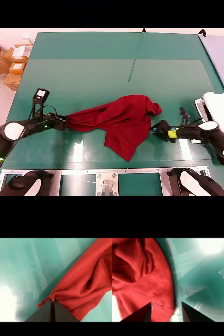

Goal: Fold the shirts.

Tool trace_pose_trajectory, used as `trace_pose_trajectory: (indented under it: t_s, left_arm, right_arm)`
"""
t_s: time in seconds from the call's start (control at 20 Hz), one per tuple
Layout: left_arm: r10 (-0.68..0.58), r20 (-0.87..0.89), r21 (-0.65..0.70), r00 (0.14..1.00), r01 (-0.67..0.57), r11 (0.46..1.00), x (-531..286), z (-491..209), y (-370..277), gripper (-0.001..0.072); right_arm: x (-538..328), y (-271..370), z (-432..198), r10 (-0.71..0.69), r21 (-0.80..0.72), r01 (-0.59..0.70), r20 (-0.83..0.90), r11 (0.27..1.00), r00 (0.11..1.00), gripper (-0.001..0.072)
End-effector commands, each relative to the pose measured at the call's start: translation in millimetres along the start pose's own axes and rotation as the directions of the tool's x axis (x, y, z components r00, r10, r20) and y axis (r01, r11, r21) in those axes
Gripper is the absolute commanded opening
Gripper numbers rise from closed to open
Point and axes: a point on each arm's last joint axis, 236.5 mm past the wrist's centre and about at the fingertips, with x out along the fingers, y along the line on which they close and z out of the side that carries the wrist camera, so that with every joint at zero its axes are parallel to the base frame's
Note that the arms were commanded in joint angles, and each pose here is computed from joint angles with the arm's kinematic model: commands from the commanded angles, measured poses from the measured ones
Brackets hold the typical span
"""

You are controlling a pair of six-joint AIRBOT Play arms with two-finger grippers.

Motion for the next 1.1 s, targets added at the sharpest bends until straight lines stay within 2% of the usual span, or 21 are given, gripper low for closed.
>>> trace_pose_trajectory:
  t_s: [0.0, 0.05, 0.1, 0.15, 0.2, 0.35, 0.45, 0.5, 0.6, 0.7, 0.9, 1.05]
  left_arm:
    - [0.002, 0.002, 0.0, 1.0, -0.002, 1.0, 0.0, 0.4, 0.4, 0.0022]
    - [0.002, 0.003, -0.001, 1.0, -0.002, 1.0, 0.0, 0.5, 0.5, 0.0022]
    - [0.002, 0.003, -0.001, 1.0, -0.002, 1.0, 0.0, 0.5, 0.5, 0.0022]
    - [0.002, 0.004, 0.001, 1.0, -0.002, 1.0, -0.2, 1.0, 0.5, 0.0022]
    - [0.003, 0.01, 0.008, 1.0, -0.003, 1.0, -2.3, 5.6, 0.3, 0.0021]
    - [0.031, 0.081, 0.122, 0.996, -0.041, 0.992, -42.9, 67.6, -2.6, 0.0021]
    - [0.113, 0.173, 0.206, 0.978, -0.148, 0.967, -104.5, 131.0, 1.0, 0.0022]
    - [0.164, 0.247, 0.224, 0.955, -0.221, 0.949, -146.3, 165.2, 2.1, 0.0022]
    - [0.193, 0.403, 0.241, 0.895, -0.307, 0.921, -230.3, 217.9, -13.1, 0.0022]
    - [0.157, 0.563, 0.245, 0.812, -0.345, 0.906, -312.3, 254.0, -42.8, 0.0022]
    - [0.027, 0.761, 0.278, 0.648, -0.364, 0.889, -435.9, 272.3, -104.4, 0.0022]
    - [-0.031, 0.84, 0.296, 0.541, -0.41, 0.862, -500.3, 265.2, -133.6, 0.0022]
  right_arm:
    - [29.9, 7.5, -10.1, 0.027, 0.007, -0.027, 0.01, 1.0, 1.0, 0.0427]
    - [34.8, 15.0, -9.0, 0.041, -0.012, -0.041, 0.01, 0.999, 0.999, 0.0409]
    - [38.4, 25.7, -8.1, 0.065, -0.031, -0.065, 0.008, 0.997, 0.998, 0.0313]
    - [38.4, 39.6, -5.9, 0.099, -0.067, -0.099, 0.006, 0.993, 0.995, 0.0107]
    - [33.7, 58.2, -3.9, 0.139, -0.11, -0.139, -0.007, 0.984, 0.99, 0.0016]
    - [-19.6, 138.7, 14.3, 0.29, -0.265, -0.293, -0.053, 0.918, 0.956, 0.0014]
    - [-103.8, 210.4, 41.3, 0.409, -0.404, -0.365, 0.025, 0.839, 0.912, 0.0014]
    - [-161.2, 246.9, 52.7, 0.468, -0.504, -0.356, 0.112, 0.787, 0.877, 0.0014]
    - [-280.9, 308.3, 55.2, 0.571, -0.682, -0.242, 0.309, 0.691, 0.76, 0.0014]
    - [-381.7, 351.2, 27.5, 0.643, -0.786, -0.062, 0.456, 0.616, 0.615, 0.0014]
    - [-480.8, 401.1, -52.7, 0.717, -0.82, 0.268, 0.572, 0.506, 0.398, 0.0014]
    - [-511.9, 425.2, -97.5, 0.773, -0.805, 0.388, 0.568, 0.449, 0.282, 0.0015]
